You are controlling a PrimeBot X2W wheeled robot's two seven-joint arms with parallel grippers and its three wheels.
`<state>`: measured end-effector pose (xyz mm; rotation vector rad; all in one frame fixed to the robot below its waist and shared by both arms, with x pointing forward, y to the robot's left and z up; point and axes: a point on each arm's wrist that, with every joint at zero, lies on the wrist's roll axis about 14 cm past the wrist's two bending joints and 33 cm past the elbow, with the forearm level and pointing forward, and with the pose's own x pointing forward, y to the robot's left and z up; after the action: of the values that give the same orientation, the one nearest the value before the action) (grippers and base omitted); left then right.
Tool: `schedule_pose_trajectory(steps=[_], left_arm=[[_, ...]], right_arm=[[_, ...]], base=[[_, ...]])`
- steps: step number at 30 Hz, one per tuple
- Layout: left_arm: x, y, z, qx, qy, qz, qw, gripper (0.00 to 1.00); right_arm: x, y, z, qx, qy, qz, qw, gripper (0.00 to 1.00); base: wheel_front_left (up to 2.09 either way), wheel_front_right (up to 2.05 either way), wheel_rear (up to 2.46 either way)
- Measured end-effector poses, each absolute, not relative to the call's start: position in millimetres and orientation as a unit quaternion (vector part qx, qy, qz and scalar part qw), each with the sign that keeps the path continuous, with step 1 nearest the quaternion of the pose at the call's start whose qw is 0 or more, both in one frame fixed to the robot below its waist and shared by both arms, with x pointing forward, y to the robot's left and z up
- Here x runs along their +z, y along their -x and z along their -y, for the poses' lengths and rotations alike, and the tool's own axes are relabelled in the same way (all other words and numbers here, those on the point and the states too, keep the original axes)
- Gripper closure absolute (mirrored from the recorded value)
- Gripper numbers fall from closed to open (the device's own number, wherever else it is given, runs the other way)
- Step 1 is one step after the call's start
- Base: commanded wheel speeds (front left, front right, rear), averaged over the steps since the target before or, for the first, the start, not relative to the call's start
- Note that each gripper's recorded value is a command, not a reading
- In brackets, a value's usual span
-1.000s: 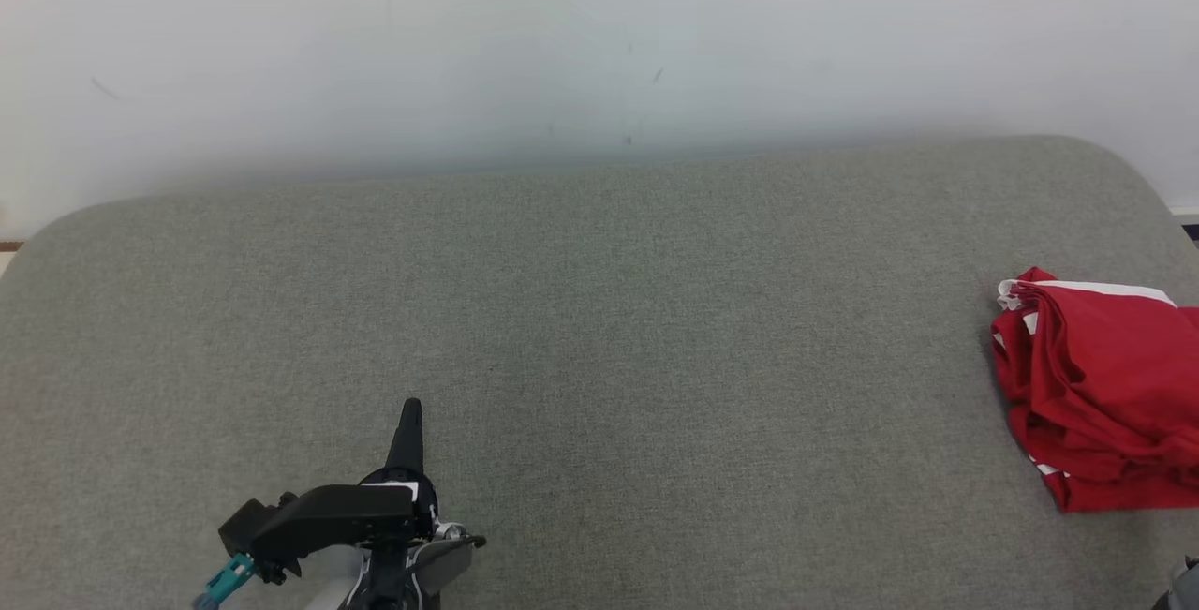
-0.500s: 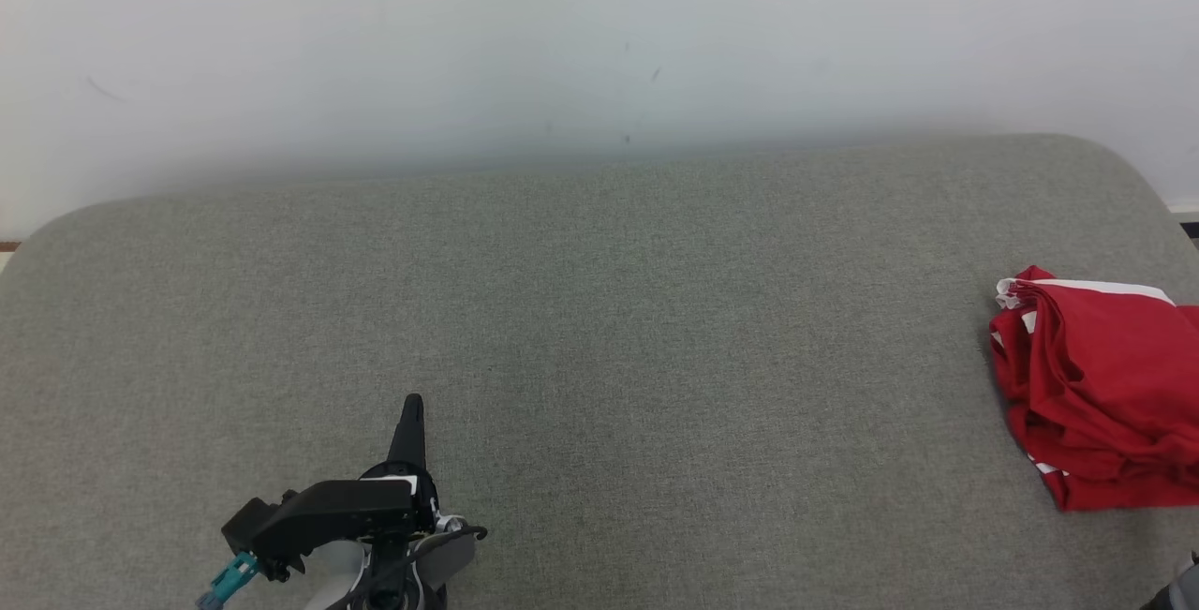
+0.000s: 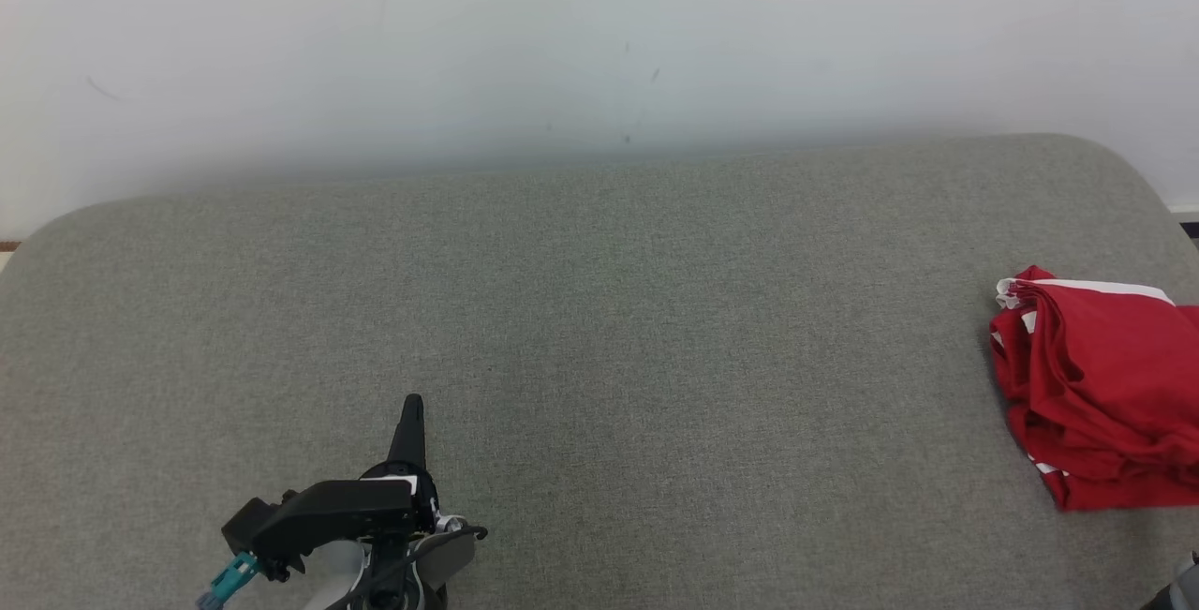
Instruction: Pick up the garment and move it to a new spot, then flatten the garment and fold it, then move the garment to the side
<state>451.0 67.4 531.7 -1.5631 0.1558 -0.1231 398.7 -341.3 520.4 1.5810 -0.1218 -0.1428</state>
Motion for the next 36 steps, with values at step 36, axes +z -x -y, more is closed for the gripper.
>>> schedule_pose_trajectory(steps=[36], left_arm=[[531.7,-451.0,-67.9,-0.054,0.703,-0.069,0.705,1.00]], right_arm=[[520.3,-398.4,341.5,-0.064,-0.709,0.055,0.700,1.00]], base=[[0.00,0.00,0.00]])
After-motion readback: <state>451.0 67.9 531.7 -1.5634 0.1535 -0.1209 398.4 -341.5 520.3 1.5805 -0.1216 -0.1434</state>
